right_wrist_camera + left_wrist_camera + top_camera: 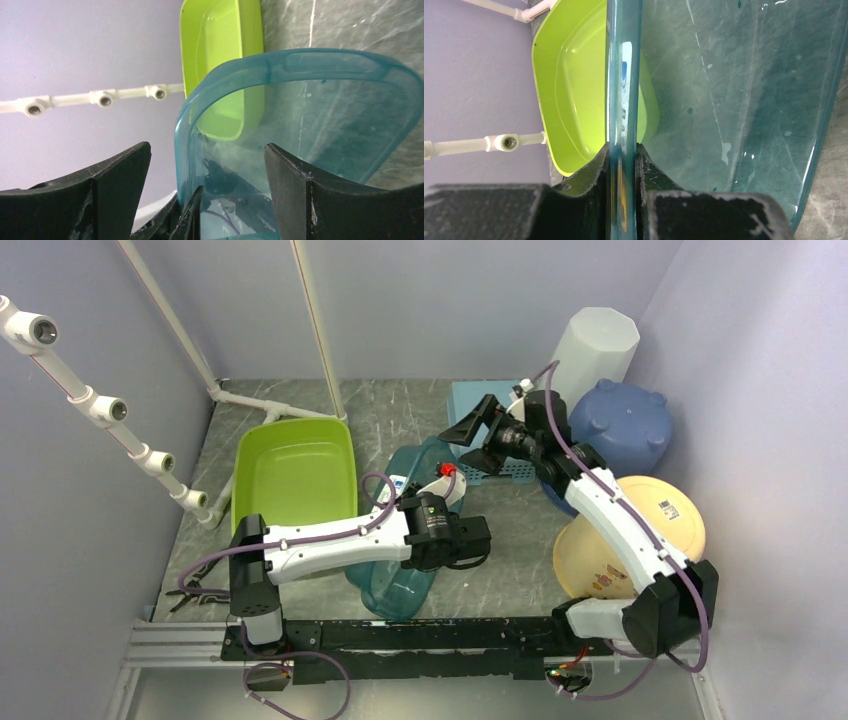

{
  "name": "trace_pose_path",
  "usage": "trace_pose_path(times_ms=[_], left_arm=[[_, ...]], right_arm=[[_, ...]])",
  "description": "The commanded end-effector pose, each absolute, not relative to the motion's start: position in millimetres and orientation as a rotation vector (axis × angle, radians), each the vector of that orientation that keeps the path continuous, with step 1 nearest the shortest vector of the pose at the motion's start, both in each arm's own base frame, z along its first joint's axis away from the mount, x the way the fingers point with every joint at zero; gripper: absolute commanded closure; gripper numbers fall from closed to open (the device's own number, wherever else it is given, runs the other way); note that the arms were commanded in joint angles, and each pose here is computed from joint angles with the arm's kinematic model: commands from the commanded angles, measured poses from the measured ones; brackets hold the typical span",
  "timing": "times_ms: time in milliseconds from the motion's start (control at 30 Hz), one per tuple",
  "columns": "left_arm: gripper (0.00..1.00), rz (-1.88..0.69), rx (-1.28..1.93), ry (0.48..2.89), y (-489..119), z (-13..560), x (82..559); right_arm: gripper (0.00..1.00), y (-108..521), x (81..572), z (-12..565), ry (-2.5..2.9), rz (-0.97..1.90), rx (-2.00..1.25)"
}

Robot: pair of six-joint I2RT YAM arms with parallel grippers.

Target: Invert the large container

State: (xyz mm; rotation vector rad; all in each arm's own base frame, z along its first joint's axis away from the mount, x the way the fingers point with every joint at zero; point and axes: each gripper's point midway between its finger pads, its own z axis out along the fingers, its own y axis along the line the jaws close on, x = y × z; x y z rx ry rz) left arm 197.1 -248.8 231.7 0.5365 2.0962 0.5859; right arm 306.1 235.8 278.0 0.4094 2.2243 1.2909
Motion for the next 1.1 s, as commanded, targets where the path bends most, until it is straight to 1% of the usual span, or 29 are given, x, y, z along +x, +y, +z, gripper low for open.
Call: trace_pose_path(times_ms=[0, 167, 233, 267, 300, 367, 433, 467, 533, 567, 600, 667, 700, 767, 800, 833, 900, 967, 1067], left_arm=[[0.97, 0.747, 0.627, 1.996, -233.8, 246.8, 199.8], [0.97, 0.743, 0.638, 1.988, -238.3, 248.4, 199.4], [0.97, 0.742, 0.643, 1.986, -238.8, 249.0, 199.0], [0.97, 0.742, 0.648, 1.985, -239.1, 249.4, 198.7], [0.97, 0.737, 0.647, 1.985, -239.1, 250.6, 198.2], [0.97, 0.726, 0.645, 1.987, -239.0, 252.2, 197.1], [0.97, 0.709, 0.633, 1.994, -238.0, 253.3, 195.6], [0.97, 0.702, 0.626, 1.999, -236.8, 253.6, 194.9], [0.96, 0.677, 0.604, 2.012, -232.9, 255.7, 192.9], [0.94, 0.664, 0.595, 2.024, -230.6, 255.9, 191.2], [0.91, 0.645, 0.585, 2.041, -228.8, 256.3, 189.1], [0.83, 0.596, 0.573, 2.065, -227.8, 258.5, 185.9], [0.76, 0.562, 0.58, 2.078, -229.0, 259.2, 184.4], [0.56, 0.471, 0.592, 2.093, -230.6, 263.9, 180.4], [0.43, 0.406, 0.571, 2.1, -231.5, 268.0, 179.0], [0.33, 0.35, 0.563, 2.107, -228.0, 274.0, 176.2], [0.21, 0.167, 0.55, 2.102, -233.2, 283.2, 171.5], [0.15, -0.032, 0.594, 2.068, -243.0, 293.5, 164.6], [0.09, -0.247, 0.54, 2.021, -238.3, 316.7, 155.7]], right_arm=[[0.12, 269.4, 294.5, 290.6, 2.259, 1.35, 0.252], [0.14, 294.8, 289.6, 285.7, 2.31, 1.338, 0.205], [0.16, 303.8, 287.8, 280.8, 2.336, 1.316, 0.188], [0.2, 306.9, 288.2, 278.5, 2.345, 1.299, 0.18], [0.25, 310.4, 287.6, 276.3, 2.355, 1.293, 0.17], [0.42, 316.0, 287.0, 273.7, 2.363, 1.304, 0.16], [0.64, 319.0, 286.4, 273.1, 2.357, 1.331, 0.163], [0.72, 319.8, 286.2, 273.6, 2.352, 1.344, 0.168], [0.88, 319.7, 284.8, 273.6, 2.352, 1.358, 0.173], [0.94, 319.0, 284.9, 274.7, 2.346, 1.367, 0.179], [1.0, 319.3, 284.1, 275.8, 2.341, 1.387, 0.178], [1.0, 320.5, 281.3, 277.7, 2.331, 1.438, 0.185], [1.0, 321.2, 278.7, 278.7, 2.328, 1.468, 0.187], [1.0, 320.5, 276.0, 276.8, 2.319, 1.528, 0.218], [1.0, 320.0, 275.1, 276.3, 2.314, 1.557, 0.232], [1.0, 320.1, 274.2, 277.2, 2.305, 1.589, 0.24], [1.0, 318.6, 275.2, 277.2, 2.299, 1.6, 0.245], [1.0, 318.1, 276.7, 275.1, 2.306, 1.587, 0.24], [1.0, 322.8, 276.3, 275.5, 2.292, 1.67, 0.214]])
